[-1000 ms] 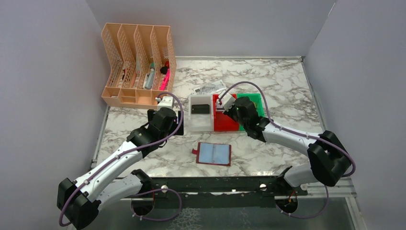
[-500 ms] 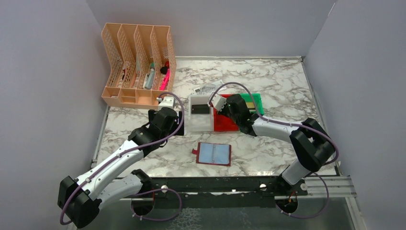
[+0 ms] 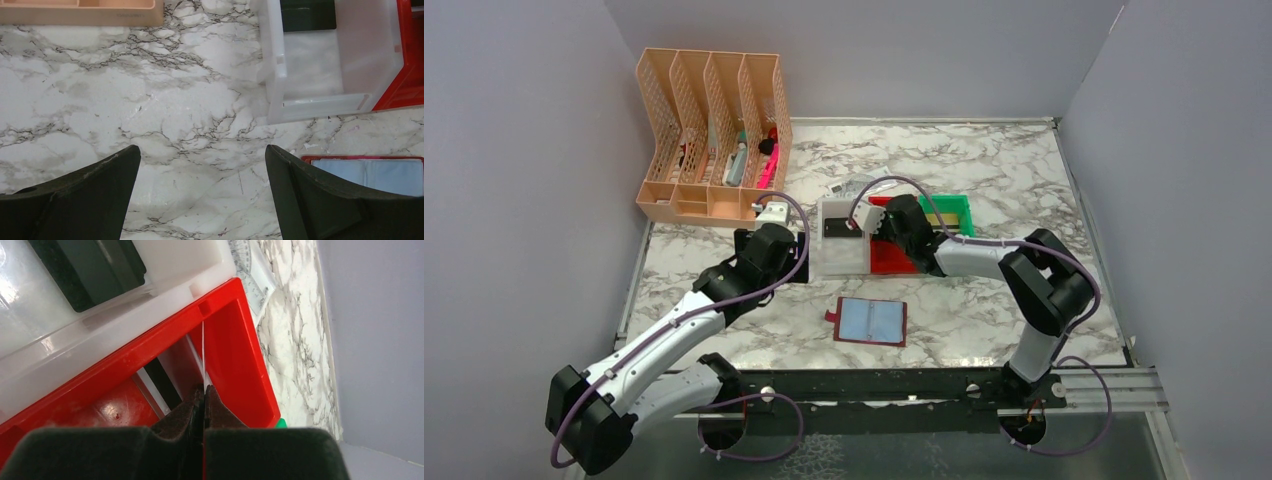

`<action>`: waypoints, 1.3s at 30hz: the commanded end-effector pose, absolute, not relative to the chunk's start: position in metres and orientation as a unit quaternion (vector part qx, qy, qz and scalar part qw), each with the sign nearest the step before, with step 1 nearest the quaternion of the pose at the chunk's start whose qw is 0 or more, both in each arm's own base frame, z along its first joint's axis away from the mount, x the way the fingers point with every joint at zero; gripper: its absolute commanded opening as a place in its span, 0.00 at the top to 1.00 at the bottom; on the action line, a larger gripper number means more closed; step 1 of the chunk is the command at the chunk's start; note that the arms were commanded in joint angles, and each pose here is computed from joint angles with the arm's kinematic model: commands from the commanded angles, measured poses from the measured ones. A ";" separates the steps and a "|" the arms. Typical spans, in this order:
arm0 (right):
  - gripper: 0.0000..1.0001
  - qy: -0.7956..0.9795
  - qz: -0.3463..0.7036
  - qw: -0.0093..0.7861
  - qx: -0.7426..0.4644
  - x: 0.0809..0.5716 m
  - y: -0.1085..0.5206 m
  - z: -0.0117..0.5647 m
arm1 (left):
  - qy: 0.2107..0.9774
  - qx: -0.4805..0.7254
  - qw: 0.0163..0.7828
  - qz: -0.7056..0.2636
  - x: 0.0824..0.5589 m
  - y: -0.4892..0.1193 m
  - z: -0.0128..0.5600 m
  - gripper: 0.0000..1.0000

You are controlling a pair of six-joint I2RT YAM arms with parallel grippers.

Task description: Take the credit cards out of the card holder

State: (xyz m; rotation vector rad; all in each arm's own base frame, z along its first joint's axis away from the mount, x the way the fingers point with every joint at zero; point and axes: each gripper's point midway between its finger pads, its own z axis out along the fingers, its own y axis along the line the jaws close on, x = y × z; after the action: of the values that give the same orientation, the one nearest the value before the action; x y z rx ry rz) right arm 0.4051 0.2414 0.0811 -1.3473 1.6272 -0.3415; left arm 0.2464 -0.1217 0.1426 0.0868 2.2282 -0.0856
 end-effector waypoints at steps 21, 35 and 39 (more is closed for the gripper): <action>0.83 0.656 -0.098 0.476 -0.577 0.391 0.245 0.060 | 0.909 0.055 0.410 -0.038 0.245 -0.127 0.130 0.01; 0.71 0.673 -0.069 0.484 -0.555 0.389 0.246 0.063 | 0.918 0.066 0.388 -0.040 0.244 -0.131 0.120 0.01; 0.63 0.677 -0.061 0.480 -0.555 0.387 0.246 0.062 | 0.921 0.070 0.380 -0.040 0.244 -0.132 0.116 0.01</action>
State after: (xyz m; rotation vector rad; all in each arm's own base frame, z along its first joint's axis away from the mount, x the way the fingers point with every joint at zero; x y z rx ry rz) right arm 0.3929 0.2430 0.0566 -1.3712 1.6479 -0.2110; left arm 0.2444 -0.1281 0.1150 0.1543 2.3373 -0.0769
